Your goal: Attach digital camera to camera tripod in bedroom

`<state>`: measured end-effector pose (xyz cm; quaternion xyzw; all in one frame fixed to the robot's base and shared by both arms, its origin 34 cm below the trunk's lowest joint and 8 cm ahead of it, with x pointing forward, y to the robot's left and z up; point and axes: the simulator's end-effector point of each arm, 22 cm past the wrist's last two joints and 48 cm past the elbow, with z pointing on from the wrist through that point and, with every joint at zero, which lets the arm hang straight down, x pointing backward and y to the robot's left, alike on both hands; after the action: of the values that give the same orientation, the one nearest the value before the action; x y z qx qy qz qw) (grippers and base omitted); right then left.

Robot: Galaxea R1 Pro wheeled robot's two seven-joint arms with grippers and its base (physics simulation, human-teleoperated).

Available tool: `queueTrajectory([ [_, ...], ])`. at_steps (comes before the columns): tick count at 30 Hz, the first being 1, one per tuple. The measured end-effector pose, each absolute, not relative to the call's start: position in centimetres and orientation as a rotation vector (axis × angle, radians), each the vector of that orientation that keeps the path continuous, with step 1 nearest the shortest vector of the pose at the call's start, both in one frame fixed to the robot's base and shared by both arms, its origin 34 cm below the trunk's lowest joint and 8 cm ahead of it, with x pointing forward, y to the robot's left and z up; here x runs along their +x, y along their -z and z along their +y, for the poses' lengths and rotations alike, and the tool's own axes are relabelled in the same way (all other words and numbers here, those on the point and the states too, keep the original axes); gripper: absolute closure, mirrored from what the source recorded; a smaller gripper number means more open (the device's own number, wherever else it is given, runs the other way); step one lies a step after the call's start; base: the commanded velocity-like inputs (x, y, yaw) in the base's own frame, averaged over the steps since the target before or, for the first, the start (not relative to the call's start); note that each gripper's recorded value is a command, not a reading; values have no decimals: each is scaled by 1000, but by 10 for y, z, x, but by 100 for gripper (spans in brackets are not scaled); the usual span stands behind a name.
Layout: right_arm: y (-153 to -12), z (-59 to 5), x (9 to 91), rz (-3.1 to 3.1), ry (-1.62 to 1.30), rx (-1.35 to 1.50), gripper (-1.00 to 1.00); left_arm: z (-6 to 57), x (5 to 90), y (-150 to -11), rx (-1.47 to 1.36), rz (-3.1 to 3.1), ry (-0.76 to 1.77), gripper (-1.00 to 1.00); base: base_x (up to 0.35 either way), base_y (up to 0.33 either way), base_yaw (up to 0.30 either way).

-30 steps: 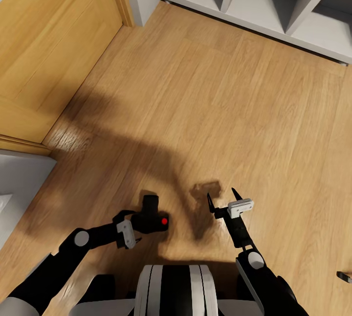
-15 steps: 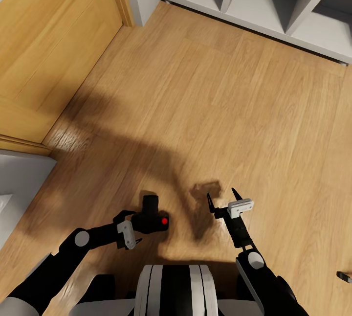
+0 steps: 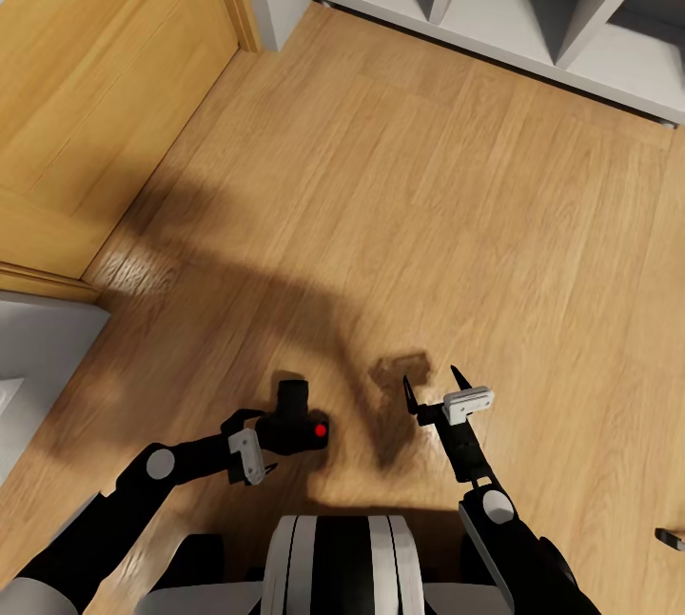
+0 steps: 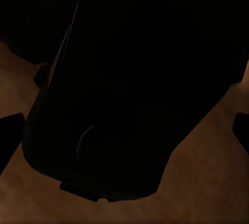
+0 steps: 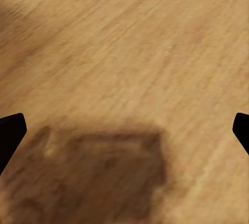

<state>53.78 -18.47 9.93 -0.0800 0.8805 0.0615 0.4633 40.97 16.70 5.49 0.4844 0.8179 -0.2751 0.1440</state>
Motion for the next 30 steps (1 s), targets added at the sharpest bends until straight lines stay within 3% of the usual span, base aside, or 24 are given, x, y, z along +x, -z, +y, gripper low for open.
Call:
queueTrajectory([
  [30, -99, -185, 538, 2164, -151, -197, -100, 166, 413, -54, 1388, 2358, 785, -100, 0, 0, 0],
])
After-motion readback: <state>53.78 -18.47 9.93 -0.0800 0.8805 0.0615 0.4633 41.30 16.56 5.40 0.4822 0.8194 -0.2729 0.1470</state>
